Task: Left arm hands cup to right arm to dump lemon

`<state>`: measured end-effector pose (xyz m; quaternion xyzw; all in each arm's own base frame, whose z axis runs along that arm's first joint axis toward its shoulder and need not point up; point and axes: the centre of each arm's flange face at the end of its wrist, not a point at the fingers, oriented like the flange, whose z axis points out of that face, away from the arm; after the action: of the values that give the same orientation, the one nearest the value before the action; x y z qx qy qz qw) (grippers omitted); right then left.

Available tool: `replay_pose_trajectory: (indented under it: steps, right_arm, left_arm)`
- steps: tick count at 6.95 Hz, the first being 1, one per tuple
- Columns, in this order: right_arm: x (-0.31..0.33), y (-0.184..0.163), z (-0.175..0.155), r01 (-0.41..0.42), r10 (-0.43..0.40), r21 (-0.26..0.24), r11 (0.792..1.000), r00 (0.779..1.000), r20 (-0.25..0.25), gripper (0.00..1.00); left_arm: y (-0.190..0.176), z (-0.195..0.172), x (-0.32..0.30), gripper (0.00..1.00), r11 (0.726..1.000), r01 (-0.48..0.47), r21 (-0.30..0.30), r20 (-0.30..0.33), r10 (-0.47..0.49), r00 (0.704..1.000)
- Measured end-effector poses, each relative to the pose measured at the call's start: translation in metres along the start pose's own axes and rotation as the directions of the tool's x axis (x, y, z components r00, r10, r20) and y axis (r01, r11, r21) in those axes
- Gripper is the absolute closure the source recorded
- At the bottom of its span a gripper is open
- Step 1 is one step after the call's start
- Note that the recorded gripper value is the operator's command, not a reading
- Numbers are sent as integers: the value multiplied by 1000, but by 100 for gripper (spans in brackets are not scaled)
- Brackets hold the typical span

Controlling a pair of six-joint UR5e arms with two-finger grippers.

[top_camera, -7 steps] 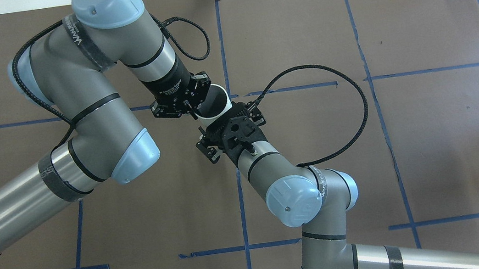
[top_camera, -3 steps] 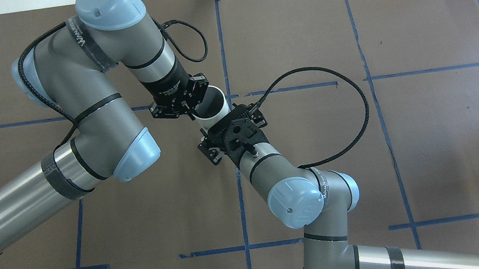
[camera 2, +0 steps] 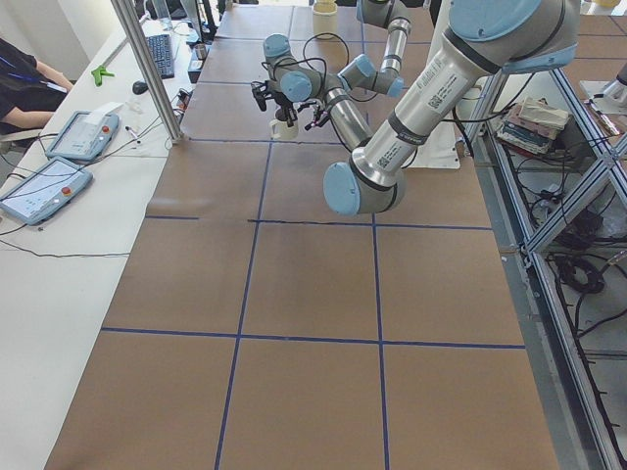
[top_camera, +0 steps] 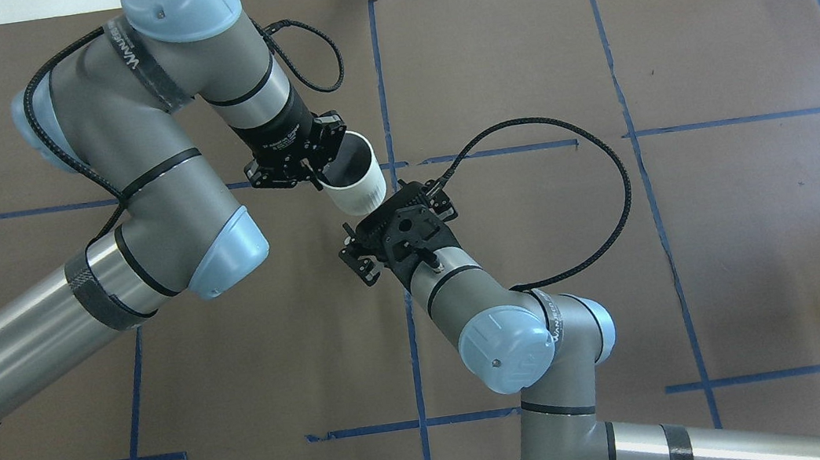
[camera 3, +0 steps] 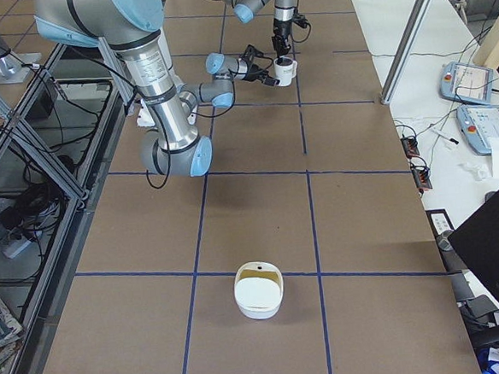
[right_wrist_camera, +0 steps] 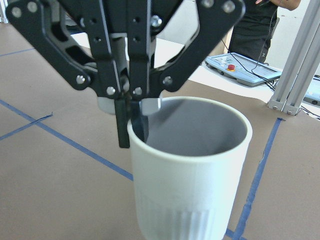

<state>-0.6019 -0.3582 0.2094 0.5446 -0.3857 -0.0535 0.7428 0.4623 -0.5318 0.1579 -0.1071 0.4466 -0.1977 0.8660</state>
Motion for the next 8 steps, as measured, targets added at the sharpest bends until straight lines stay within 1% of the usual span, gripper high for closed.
replay_pose_trajectory:
  steps: [1,2,3,4,5,6,7,8]
  right_arm:
    - [-1,1,0,2,-2,-1,1000,1000,1,1]
    - [-1,0,-1,1,-1,0,1000,1000,3,1]
    - [-2,-2,-1,-4,4,4,1000,1000,5,1]
    - [-1,-5,-1,-8,8,6,1000,1000,5,1]
    - [3,-9,0,-9,9,6,1000,1000,2,1]
    - [9,-9,4,-1,1,-10,1000,1000,-16,1]
    - [22,-11,13,11,-13,-49,999,999,-41,1]
    - [45,-17,27,11,-17,-112,994,998,-54,1]
  left_arm:
    - [-12,-3,-5,100,999,14,40,6,-15,1000]
    - [-26,-5,-15,100,997,32,67,16,-33,999]
    - [-40,-5,-34,100,996,43,82,30,-46,999]
    - [-51,-7,-61,100,996,20,90,44,-24,999]
    - [-58,-19,-93,100,995,-32,99,64,25,998]
    - [-63,-40,-122,100,990,-85,109,94,75,993]
    - [-63,-60,-147,100,984,-141,110,125,127,984]
    - [-61,-73,-176,100,975,-197,106,149,180,972]
